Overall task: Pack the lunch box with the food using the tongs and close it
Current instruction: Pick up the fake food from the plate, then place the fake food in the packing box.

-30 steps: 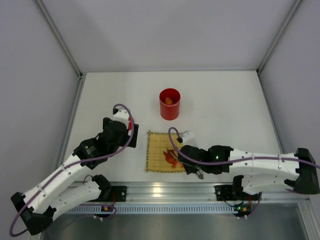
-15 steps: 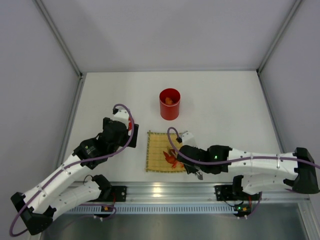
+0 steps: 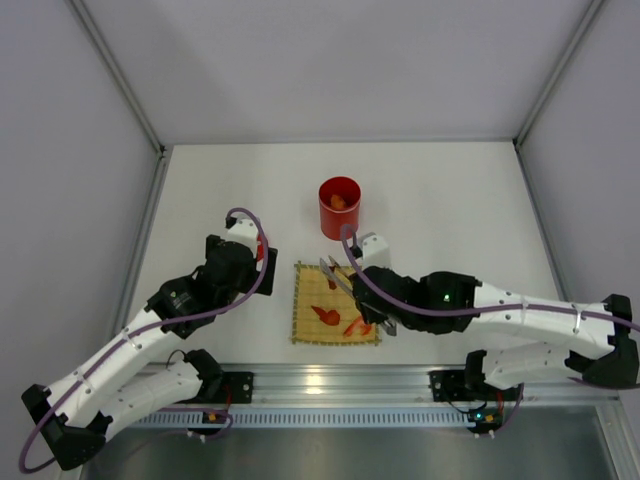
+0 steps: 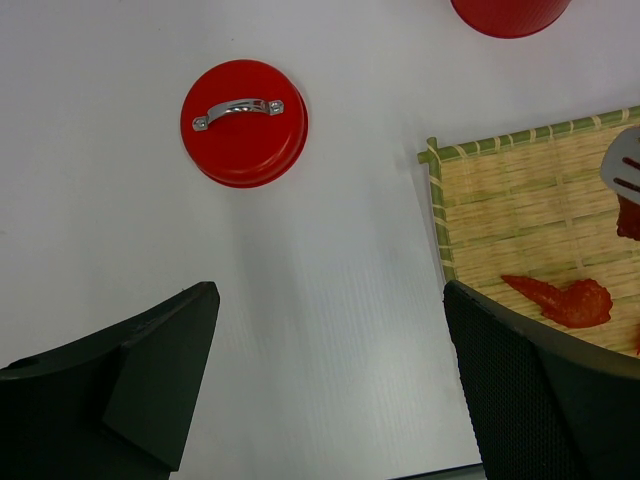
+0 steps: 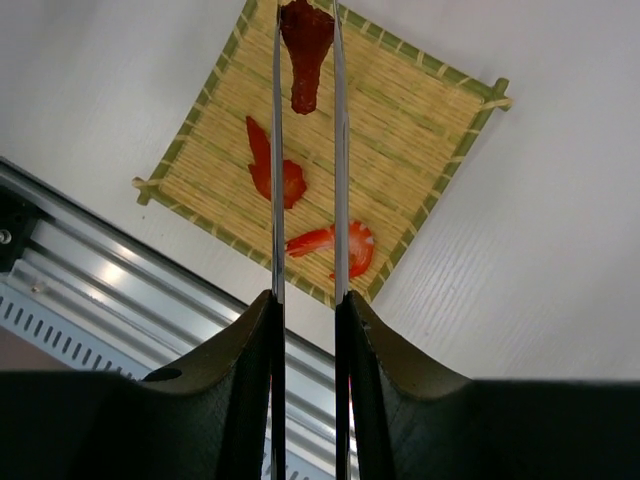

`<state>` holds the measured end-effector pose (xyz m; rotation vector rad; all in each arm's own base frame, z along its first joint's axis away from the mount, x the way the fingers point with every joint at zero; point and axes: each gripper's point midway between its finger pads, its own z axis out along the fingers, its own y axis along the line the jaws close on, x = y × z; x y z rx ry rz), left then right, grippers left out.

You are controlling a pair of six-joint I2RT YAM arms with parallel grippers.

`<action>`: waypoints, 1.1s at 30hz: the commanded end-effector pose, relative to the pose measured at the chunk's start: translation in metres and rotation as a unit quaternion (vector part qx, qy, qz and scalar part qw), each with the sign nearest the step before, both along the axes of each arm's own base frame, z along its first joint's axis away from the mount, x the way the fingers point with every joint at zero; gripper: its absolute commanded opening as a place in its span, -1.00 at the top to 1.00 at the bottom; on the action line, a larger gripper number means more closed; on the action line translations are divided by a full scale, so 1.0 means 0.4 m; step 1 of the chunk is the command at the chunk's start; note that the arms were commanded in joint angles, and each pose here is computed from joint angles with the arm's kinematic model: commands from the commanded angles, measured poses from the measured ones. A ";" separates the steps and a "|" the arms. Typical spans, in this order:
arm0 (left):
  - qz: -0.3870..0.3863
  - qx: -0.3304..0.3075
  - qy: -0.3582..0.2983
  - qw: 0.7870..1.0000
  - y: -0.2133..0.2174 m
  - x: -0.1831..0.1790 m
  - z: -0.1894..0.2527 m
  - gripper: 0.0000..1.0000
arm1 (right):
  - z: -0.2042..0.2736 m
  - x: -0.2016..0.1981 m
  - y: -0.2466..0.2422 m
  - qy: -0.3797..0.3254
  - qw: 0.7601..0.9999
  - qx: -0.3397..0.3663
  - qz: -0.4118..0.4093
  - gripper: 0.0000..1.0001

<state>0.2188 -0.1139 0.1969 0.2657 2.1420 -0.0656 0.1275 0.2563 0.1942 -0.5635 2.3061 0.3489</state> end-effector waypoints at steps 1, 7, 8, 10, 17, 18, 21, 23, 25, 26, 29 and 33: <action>0.000 -0.013 -0.014 1.000 -0.006 0.005 0.014 -0.98 | 0.078 0.044 -0.001 -0.038 0.999 0.005 -0.011 0.49; 0.000 -0.014 -0.015 1.000 -0.006 0.006 0.015 -0.98 | 0.215 0.140 -0.013 -0.081 0.996 0.032 -0.036 0.49; 0.000 -0.012 -0.014 1.000 -0.006 0.006 0.013 -0.98 | 0.233 0.168 -0.025 -0.082 0.995 0.039 -0.049 0.49; 0.000 -0.013 -0.015 1.000 -0.006 0.006 0.014 -0.98 | 0.275 0.206 -0.028 -0.095 0.993 0.044 -0.053 0.49; -0.001 -0.013 -0.014 1.000 -0.006 0.005 0.013 -0.98 | 0.346 0.342 -0.024 -0.107 0.989 0.061 -0.082 0.48; -0.001 -0.014 -0.015 1.000 -0.007 0.006 0.015 -0.98 | 0.330 0.360 -0.013 -0.101 0.990 0.053 -0.083 0.48; -0.001 -0.014 -0.015 1.000 -0.006 0.005 0.015 -0.98 | 0.313 0.407 -0.002 -0.096 0.989 0.053 -0.094 0.47; -0.001 -0.014 -0.015 1.000 -0.006 0.006 0.014 -0.98 | 0.300 0.429 -0.002 -0.092 0.989 0.053 -0.100 0.47; -0.002 -0.014 -0.015 1.000 -0.007 0.006 0.015 -0.98 | 0.281 0.449 0.004 -0.087 0.990 0.049 -0.103 0.47; -0.003 -0.014 -0.015 1.000 -0.008 0.006 0.014 -0.98 | 0.267 0.458 0.011 -0.084 0.990 0.043 -0.102 0.46; -0.003 -0.012 -0.014 1.000 -0.008 0.005 0.013 -0.98 | 0.243 0.474 0.013 -0.077 0.991 0.031 -0.103 0.42; -0.003 -0.014 -0.015 1.000 -0.007 0.005 0.015 -0.98 | 0.243 0.475 0.013 -0.078 0.991 0.030 -0.102 0.26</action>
